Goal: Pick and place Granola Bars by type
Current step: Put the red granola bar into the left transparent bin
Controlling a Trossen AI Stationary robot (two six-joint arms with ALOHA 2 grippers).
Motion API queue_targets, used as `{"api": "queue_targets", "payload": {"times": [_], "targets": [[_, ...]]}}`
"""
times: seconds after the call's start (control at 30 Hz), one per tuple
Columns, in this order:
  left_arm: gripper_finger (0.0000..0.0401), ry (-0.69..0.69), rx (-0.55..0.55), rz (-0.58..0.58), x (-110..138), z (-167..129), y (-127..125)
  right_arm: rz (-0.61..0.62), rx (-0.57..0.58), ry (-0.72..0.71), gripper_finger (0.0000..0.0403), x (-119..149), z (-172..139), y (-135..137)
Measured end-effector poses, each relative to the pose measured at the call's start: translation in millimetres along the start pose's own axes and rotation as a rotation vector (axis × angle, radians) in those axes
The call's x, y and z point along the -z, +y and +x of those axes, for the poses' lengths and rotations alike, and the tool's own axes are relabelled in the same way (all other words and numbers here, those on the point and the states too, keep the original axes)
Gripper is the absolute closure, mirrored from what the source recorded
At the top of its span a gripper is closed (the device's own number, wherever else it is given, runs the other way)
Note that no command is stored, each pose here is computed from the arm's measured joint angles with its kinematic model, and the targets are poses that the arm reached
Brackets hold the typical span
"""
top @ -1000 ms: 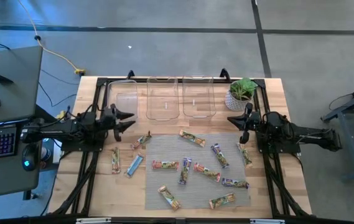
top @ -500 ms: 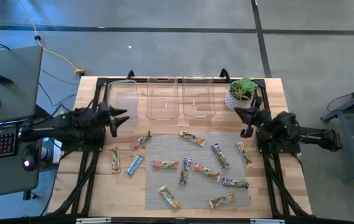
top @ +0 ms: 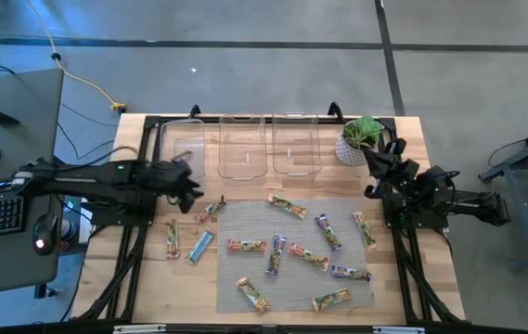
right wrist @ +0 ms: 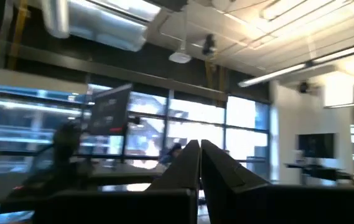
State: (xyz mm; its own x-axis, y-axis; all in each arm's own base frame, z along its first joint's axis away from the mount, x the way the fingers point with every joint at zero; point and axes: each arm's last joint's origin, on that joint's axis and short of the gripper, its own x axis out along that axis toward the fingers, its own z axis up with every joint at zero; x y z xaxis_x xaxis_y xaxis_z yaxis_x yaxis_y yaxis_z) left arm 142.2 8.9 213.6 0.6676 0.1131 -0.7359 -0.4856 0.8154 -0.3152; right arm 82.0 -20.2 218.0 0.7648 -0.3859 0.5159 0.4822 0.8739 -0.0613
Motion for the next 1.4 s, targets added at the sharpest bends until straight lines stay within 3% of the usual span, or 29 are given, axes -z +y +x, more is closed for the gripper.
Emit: {"api": "queue_targets", "payload": {"times": [0.23,0.6,0.93,1.2,1.3,1.4], "targets": [[0.0224,0.262,-0.106,0.064,-11,39,-13,-0.005,0.108,0.071,0.0402,5,0,-2],[0.0224,0.340,-0.160,0.126,-17,72,-19,0.024,0.040,0.109,0.0402,10,-1,0],[0.0224,0.343,-0.152,0.087,-17,76,-20,0.000,0.008,0.218,0.0402,21,-2,3],[0.0224,0.383,-0.265,0.112,-38,54,-29,0.018,0.009,0.224,0.0402,21,-2,3],[0.0224,0.361,-0.275,0.029,-48,47,-35,0.017,0.007,0.232,0.0402,22,-3,3],[0.0224,0.346,-0.273,-0.157,-56,40,-40,0.068,0.011,0.247,0.0402,24,-3,3]]}}
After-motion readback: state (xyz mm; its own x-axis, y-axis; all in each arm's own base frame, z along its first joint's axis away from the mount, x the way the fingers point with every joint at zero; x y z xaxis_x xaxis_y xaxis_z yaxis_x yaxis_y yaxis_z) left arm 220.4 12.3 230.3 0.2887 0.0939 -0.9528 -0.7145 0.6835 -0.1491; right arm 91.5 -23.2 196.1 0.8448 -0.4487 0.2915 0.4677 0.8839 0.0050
